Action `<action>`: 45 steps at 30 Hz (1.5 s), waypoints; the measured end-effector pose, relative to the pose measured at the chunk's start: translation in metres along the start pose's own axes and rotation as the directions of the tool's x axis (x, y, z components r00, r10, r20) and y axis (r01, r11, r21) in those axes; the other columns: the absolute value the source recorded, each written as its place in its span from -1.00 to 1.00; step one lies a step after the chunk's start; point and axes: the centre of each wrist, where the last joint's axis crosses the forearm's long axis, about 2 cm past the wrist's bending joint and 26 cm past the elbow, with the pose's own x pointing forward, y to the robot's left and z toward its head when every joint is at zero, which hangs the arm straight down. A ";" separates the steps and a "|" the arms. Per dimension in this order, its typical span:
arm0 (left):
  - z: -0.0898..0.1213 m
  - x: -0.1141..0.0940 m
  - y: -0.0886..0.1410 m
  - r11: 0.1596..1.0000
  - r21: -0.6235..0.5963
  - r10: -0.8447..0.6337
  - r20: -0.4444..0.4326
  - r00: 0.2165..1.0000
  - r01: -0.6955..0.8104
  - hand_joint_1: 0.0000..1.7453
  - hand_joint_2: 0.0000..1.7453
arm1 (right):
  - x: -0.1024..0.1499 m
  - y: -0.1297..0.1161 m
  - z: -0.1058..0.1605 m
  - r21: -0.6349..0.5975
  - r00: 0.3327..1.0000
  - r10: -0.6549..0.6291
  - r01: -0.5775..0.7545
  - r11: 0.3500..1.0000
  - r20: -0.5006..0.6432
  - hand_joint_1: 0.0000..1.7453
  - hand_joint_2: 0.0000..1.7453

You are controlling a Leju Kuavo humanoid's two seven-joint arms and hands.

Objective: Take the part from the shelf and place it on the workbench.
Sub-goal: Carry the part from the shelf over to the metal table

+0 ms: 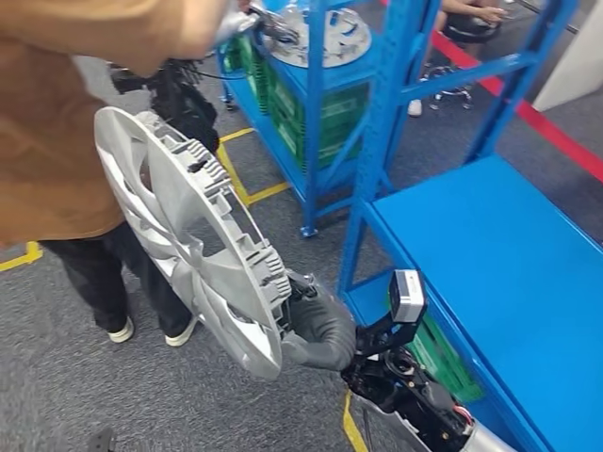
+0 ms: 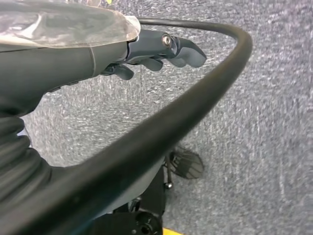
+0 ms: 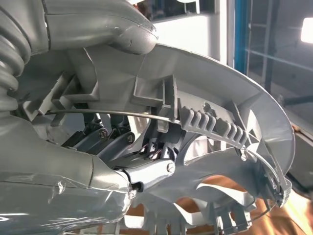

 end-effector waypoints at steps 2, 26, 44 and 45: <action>0.000 0.000 0.000 1.000 0.002 0.001 -0.003 1.000 -0.001 -1.00 1.00 | -0.001 0.001 0.001 -0.001 1.000 -0.002 0.002 1.000 -0.002 0.84 1.00; 0.000 0.000 -0.001 0.999 0.032 0.030 -0.012 0.999 -0.030 -1.00 1.00 | -0.002 -0.002 -0.016 0.071 1.000 -0.026 0.025 0.997 0.006 0.84 1.00; 0.001 -0.002 0.000 0.999 0.031 0.026 -0.015 1.000 -0.026 -1.00 1.00 | -0.005 -0.003 -0.017 0.064 0.999 -0.033 0.033 0.997 -0.002 0.84 1.00; 0.000 -0.001 0.000 0.999 0.030 0.026 -0.013 1.000 -0.026 -1.00 1.00 | -0.006 -0.003 -0.017 0.061 0.999 -0.034 0.034 0.998 -0.003 0.84 1.00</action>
